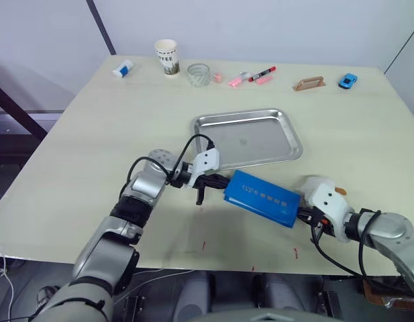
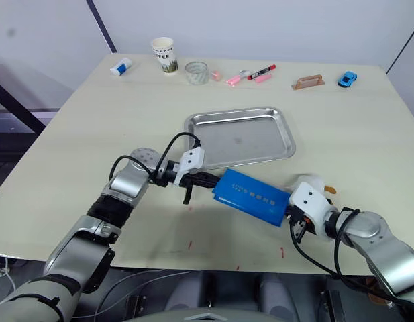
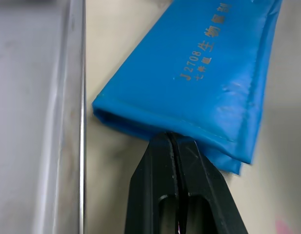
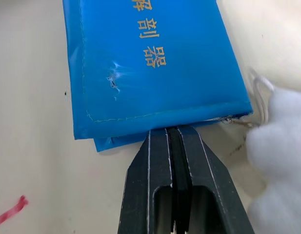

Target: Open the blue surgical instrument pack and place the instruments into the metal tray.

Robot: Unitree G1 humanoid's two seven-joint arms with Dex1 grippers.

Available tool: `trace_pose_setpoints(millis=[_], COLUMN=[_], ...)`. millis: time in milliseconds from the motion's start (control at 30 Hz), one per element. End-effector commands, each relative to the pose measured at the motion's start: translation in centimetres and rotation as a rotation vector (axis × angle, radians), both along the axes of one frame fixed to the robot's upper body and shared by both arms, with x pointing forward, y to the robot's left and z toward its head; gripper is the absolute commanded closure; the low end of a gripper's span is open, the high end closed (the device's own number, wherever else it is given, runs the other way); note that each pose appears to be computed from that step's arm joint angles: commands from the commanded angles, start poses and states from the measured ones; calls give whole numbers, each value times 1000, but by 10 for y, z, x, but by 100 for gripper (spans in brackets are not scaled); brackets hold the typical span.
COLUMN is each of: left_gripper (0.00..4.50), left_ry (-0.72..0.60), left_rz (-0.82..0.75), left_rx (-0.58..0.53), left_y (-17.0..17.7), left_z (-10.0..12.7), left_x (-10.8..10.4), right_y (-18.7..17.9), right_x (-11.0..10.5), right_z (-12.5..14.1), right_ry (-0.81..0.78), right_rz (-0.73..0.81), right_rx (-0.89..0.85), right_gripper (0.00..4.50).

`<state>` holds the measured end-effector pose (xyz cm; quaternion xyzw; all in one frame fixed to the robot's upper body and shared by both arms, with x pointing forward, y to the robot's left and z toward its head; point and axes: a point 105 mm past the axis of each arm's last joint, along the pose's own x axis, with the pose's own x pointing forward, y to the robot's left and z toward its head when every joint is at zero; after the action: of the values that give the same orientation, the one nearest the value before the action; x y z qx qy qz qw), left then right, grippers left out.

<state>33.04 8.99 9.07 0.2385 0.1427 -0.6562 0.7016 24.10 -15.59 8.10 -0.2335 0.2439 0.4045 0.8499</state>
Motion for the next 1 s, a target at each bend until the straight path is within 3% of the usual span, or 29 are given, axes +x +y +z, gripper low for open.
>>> trace_pose_setpoints(millis=[33,1000], left_gripper=[446,446], left_ry=[-20,97], left_rz=[-46,115], left_rx=[-43,-93], left_y=[-12,5], left_z=[9,1], left_x=[-11,-76], right_y=[12,25], right_x=[3,-2], right_z=[11,4], right_ry=[-56,-24], right_rz=[77,386], right_rx=[15,-16], right_gripper=[450,450])
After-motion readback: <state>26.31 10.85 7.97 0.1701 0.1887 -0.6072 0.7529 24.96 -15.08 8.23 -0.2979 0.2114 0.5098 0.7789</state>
